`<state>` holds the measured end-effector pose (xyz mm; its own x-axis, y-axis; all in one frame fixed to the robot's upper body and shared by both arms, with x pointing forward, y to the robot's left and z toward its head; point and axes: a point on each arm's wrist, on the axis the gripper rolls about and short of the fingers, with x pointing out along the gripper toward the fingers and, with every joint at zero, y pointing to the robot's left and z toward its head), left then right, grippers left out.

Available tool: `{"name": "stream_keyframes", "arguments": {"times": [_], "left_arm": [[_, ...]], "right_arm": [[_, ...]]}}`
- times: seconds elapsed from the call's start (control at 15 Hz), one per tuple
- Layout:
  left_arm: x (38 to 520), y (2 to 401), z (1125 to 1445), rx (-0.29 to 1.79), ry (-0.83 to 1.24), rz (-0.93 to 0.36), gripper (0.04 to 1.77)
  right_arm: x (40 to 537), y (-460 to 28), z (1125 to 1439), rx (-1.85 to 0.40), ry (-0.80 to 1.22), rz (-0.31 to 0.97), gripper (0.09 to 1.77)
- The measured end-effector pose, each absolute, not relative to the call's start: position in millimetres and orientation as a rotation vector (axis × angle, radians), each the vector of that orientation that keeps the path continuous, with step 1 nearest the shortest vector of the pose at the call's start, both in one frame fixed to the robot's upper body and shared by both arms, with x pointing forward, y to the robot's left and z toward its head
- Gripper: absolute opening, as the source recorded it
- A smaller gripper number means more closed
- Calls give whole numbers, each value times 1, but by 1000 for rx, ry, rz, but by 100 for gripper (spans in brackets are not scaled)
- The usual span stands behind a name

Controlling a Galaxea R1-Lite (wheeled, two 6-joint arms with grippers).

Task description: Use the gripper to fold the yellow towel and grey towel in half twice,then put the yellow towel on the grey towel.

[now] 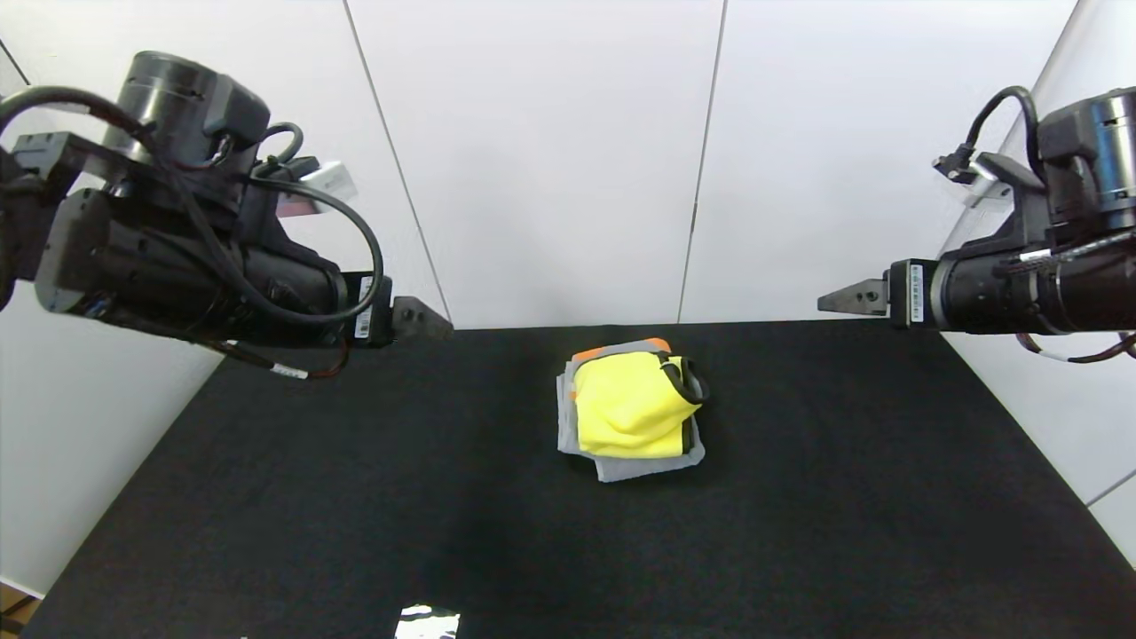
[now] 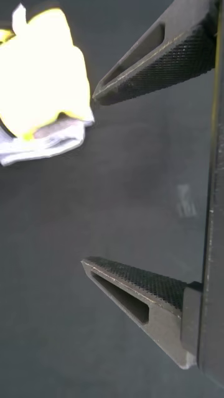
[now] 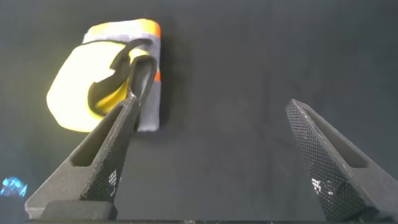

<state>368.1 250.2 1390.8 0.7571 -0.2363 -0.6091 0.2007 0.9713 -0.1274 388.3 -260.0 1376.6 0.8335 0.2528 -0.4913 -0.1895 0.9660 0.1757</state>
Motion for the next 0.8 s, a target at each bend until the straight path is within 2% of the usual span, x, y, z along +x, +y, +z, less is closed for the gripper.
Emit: {"name": "stream_keyframes", "arguments": {"times": [0.2, 0.8], "left_arm": [[336, 269, 1383, -41, 640, -222, 172], [259, 293, 1396, -38, 517, -217, 172]], "right_arm": [[358, -268, 1381, 101, 518, 211, 171], [283, -286, 1395, 78, 424, 211, 171]]}}
